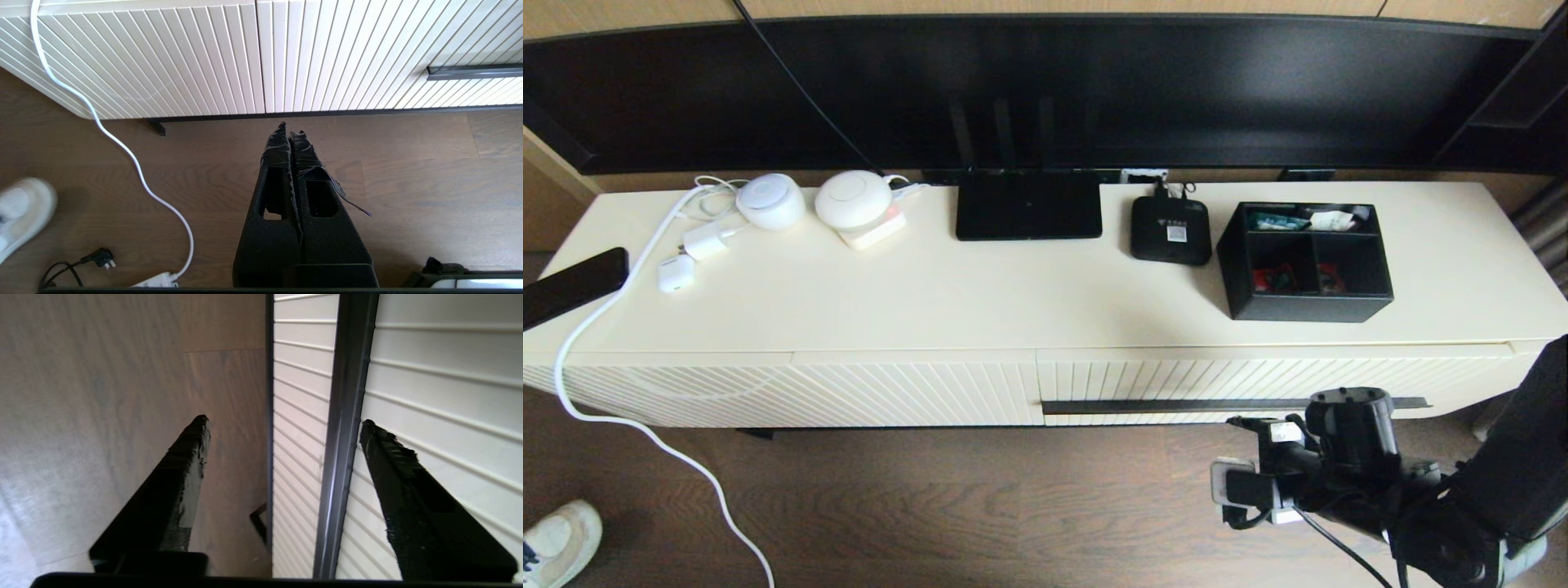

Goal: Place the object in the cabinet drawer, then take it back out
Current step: Open the drawer

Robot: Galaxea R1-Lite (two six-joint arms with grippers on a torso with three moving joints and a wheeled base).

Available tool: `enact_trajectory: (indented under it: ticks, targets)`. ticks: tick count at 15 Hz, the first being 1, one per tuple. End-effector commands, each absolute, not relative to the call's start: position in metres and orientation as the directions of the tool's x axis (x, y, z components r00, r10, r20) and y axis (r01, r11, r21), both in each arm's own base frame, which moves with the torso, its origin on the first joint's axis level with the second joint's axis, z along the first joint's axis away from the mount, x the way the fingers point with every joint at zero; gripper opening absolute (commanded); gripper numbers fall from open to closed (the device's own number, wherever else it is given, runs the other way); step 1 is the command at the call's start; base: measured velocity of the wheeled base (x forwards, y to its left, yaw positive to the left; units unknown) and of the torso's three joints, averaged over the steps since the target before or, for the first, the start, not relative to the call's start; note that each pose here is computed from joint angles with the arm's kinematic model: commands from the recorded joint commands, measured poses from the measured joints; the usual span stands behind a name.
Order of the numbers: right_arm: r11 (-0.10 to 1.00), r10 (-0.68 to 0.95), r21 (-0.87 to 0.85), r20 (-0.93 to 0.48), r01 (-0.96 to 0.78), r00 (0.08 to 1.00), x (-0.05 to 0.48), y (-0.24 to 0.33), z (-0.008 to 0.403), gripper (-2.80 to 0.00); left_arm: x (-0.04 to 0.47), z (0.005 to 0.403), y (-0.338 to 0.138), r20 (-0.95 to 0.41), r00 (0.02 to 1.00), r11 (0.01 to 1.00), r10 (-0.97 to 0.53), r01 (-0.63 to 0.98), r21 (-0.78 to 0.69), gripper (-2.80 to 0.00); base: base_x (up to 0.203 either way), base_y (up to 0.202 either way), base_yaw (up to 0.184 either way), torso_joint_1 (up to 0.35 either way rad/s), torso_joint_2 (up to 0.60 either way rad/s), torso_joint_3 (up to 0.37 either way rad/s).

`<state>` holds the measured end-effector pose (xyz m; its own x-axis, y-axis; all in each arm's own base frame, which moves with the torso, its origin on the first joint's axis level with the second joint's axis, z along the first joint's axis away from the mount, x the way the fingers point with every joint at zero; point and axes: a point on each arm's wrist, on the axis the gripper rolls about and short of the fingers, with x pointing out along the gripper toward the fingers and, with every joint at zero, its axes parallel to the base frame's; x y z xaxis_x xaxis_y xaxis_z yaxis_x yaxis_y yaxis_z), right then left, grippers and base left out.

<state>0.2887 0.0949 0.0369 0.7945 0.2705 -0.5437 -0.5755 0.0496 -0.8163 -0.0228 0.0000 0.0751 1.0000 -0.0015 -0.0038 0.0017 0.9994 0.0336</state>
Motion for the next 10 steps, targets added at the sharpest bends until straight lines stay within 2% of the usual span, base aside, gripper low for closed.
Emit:
enact_trajectory:
  ticks: [1,10]
  targets:
    - [0.032,0.266,-0.809,-0.559,-0.587,0.785,0.296,0.096,0.026,0.00,-0.023,0.075,0.000,-0.005,1.000,0.999,-0.002,0.002,0.034,-2.80,0.000,0.000,0.000,0.000,0.00,0.000]
    - [0.060,0.294,-0.819,-0.533,-0.571,0.794,0.330,0.093,0.015,0.00,-0.023,0.075,0.000,-0.003,1.000,0.999,-0.002,0.002,0.034,-2.80,0.000,0.000,0.000,0.000,0.00,0.000]
